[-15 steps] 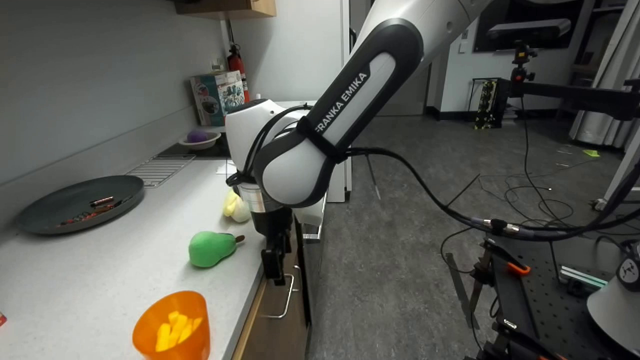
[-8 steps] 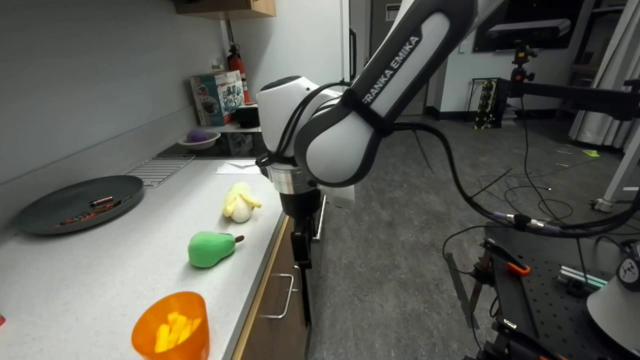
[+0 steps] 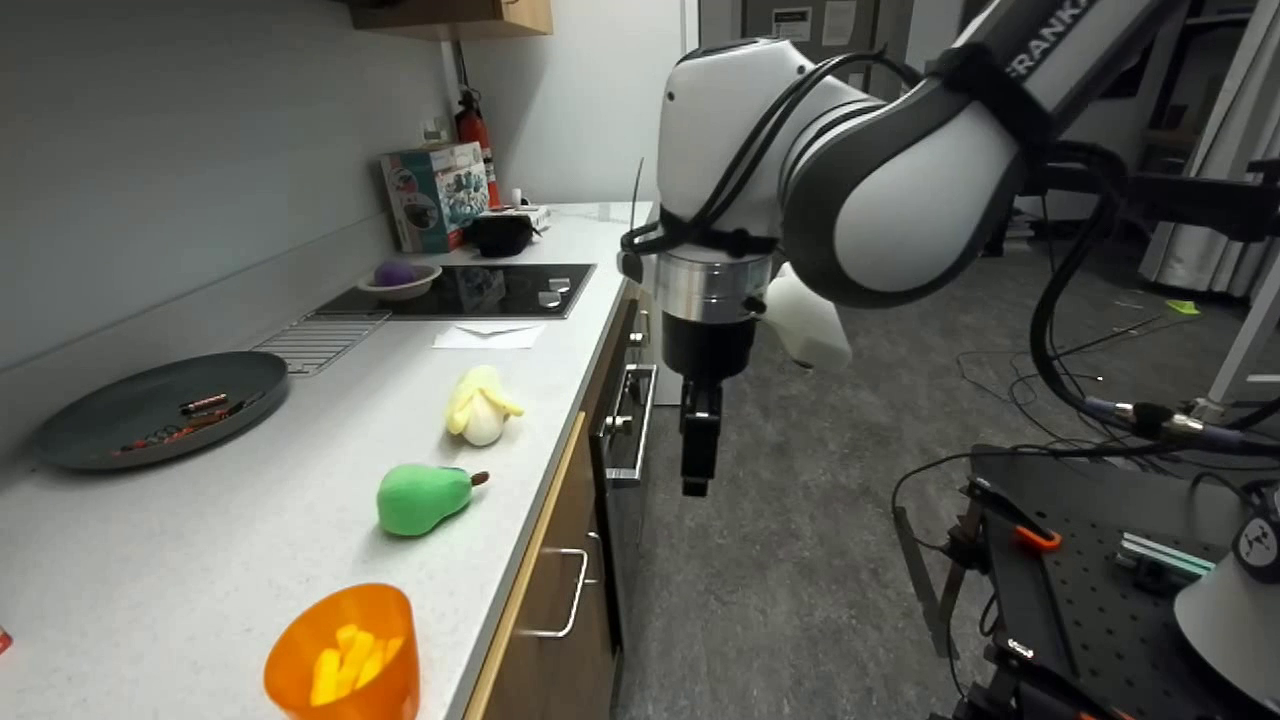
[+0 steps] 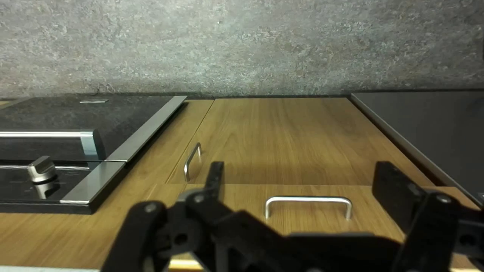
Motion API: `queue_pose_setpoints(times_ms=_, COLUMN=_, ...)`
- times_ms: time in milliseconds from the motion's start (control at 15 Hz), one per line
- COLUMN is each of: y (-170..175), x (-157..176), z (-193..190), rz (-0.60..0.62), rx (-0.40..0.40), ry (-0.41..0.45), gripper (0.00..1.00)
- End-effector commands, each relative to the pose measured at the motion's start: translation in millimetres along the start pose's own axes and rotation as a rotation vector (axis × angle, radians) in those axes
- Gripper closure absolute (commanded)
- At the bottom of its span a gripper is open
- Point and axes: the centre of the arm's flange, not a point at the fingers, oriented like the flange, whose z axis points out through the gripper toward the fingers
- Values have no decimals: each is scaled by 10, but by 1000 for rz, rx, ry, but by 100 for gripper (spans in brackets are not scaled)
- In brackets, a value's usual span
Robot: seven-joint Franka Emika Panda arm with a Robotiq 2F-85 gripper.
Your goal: Put the plush toy inside the drawer then close it
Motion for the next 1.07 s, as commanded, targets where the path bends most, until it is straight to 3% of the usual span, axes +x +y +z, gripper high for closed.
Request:
queue_pose_setpoints(times_ms=0, y=-90, x=-587, z=-334, rz=32, rx=-9, ry=74, gripper=0)
queue_pose_setpoints(times_ms=67, y=-28, x=-215, z=-124, rz=12, rx=-5, ry=28, gripper=0)
queue_pose_setpoints(times_ms=333, y=-55, x=-453, z=-225, rz=17, rx=-11, ry=47, gripper=0)
queue_pose_setpoints(times_ms=1000, y=-56, x=-462, z=-224, rz=18, rx=-11, ry=47, gripper=0)
